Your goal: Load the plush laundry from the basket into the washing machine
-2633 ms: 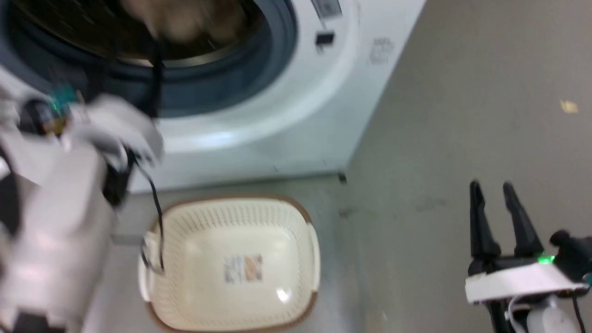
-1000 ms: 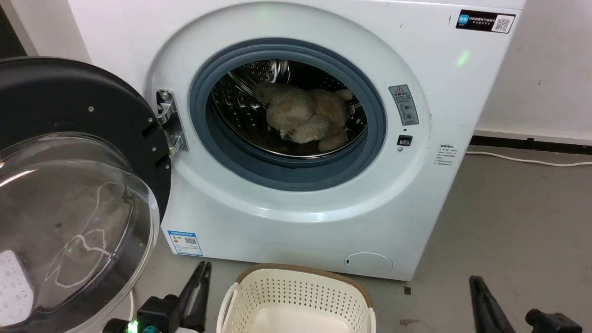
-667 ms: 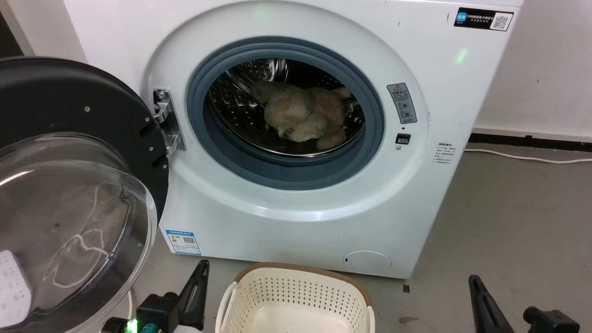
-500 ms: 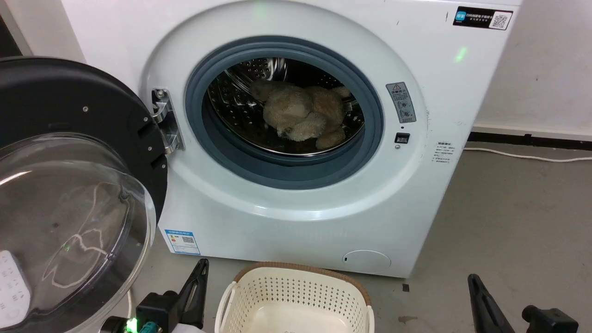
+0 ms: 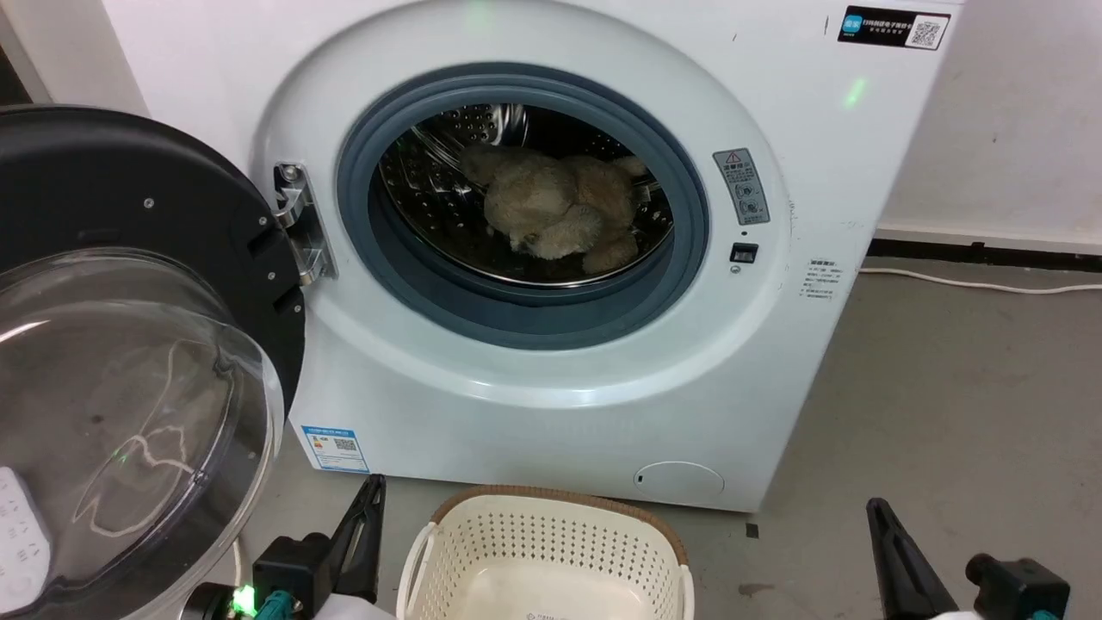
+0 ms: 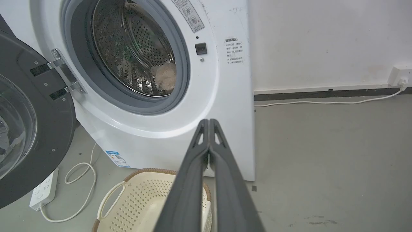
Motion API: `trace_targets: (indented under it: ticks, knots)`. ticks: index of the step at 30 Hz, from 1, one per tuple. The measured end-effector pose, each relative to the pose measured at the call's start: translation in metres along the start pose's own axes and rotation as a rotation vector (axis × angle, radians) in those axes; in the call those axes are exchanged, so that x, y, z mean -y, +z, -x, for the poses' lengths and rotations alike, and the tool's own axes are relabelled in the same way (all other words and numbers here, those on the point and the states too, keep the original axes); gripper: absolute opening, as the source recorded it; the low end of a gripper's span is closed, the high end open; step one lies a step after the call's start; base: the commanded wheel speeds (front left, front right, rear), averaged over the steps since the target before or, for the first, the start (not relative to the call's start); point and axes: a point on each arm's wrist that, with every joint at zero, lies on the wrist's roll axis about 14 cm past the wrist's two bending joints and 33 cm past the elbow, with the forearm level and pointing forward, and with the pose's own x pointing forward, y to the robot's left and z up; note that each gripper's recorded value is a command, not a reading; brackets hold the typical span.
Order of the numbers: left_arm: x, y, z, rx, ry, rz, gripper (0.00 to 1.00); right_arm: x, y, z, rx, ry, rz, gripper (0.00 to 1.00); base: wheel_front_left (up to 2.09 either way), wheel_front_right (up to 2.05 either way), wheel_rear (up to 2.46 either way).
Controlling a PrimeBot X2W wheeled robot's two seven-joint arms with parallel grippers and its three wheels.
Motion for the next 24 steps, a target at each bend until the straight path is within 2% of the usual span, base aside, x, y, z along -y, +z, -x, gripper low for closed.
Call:
trace_targets:
  ticks: [24]
  knots:
    - [-0.0014,0.0032,-0.0073,-0.016,0.016,-0.009,0.00,-0.0015,0.0056,-0.0054,-0.014,0.011,0.060,0.00,0.00,0.00,0.00]
